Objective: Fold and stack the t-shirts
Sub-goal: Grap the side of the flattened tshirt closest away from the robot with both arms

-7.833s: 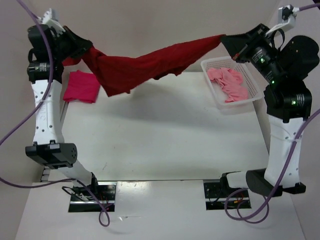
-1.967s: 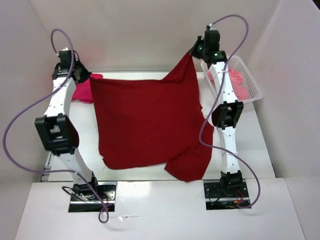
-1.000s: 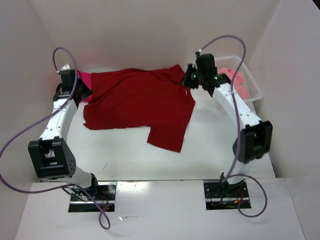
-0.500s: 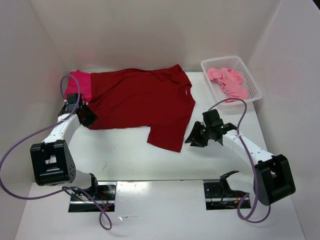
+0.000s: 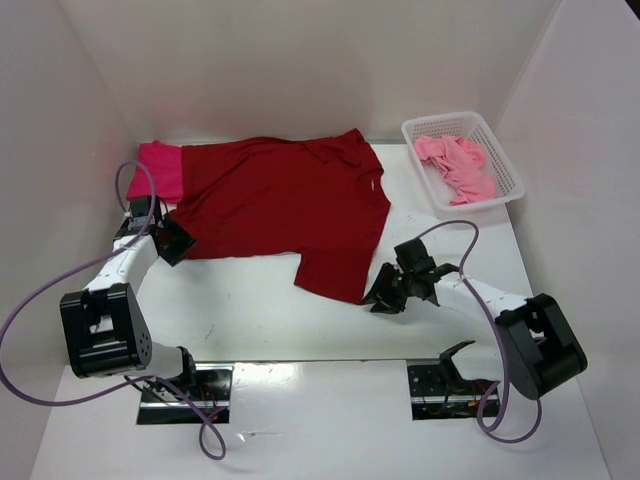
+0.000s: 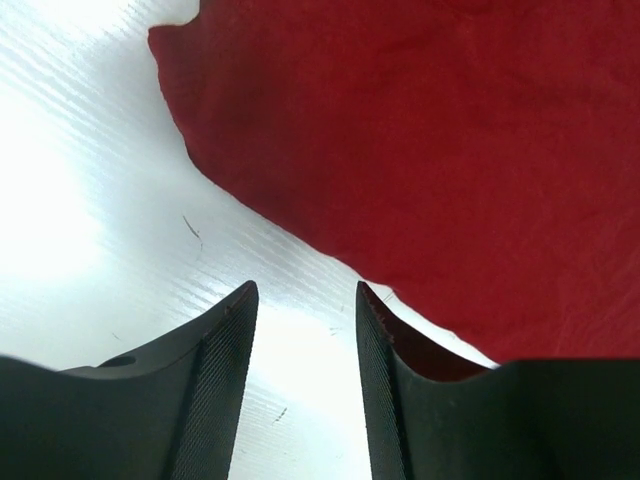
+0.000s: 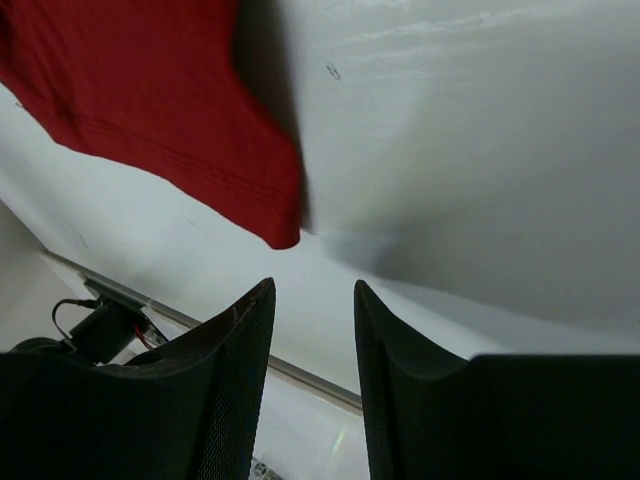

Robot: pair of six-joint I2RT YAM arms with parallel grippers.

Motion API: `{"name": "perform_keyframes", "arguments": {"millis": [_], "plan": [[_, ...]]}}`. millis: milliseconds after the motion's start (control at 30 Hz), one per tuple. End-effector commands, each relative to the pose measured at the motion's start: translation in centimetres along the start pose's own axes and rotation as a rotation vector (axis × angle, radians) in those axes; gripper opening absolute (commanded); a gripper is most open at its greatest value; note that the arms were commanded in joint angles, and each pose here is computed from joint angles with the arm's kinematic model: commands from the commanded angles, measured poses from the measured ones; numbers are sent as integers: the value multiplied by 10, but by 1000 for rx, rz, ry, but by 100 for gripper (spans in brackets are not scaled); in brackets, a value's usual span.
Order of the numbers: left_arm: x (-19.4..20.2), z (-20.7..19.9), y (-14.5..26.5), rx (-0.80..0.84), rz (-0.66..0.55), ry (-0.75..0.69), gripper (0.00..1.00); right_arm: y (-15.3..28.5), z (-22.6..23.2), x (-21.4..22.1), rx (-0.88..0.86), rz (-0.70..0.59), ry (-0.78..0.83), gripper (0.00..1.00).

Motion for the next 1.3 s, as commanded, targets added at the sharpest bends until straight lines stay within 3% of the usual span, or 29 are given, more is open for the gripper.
{"name": "perform_keyframes", "arguments": {"millis": [0, 433, 600, 733, 900, 1000, 1267], "plan": [[0, -2, 8, 26, -22, -8, 52, -7, 7, 3, -74, -1, -19, 43], [2, -2, 11, 51, -63, 8, 55, -28, 13, -12, -95, -88, -64, 35], [6, -1, 11, 60, -60, 8, 57, -31, 26, -22, -97, -120, -62, 19], [8, -1, 12, 68, -57, 7, 60, -17, 42, -36, -85, -227, -55, 0], [11, 1, 10, 56, -40, 9, 58, 46, 45, -50, -126, -341, -72, 0], [14, 6, 7, 10, -40, 21, 55, 76, 30, -41, -127, -330, -118, 0], [10, 35, -5, -148, -34, 92, 41, 99, 23, -35, -116, -354, -162, 0]]}}
Point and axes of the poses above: each gripper's point midway between its finger pads, its own y axis back along the fingers, its own z axis along the line the jaws close on, x = y × z, the point moved 9 cm from there along y, back along the fingers, and after that the axes turned 13 degrees about -y, right-handed, at the moved point
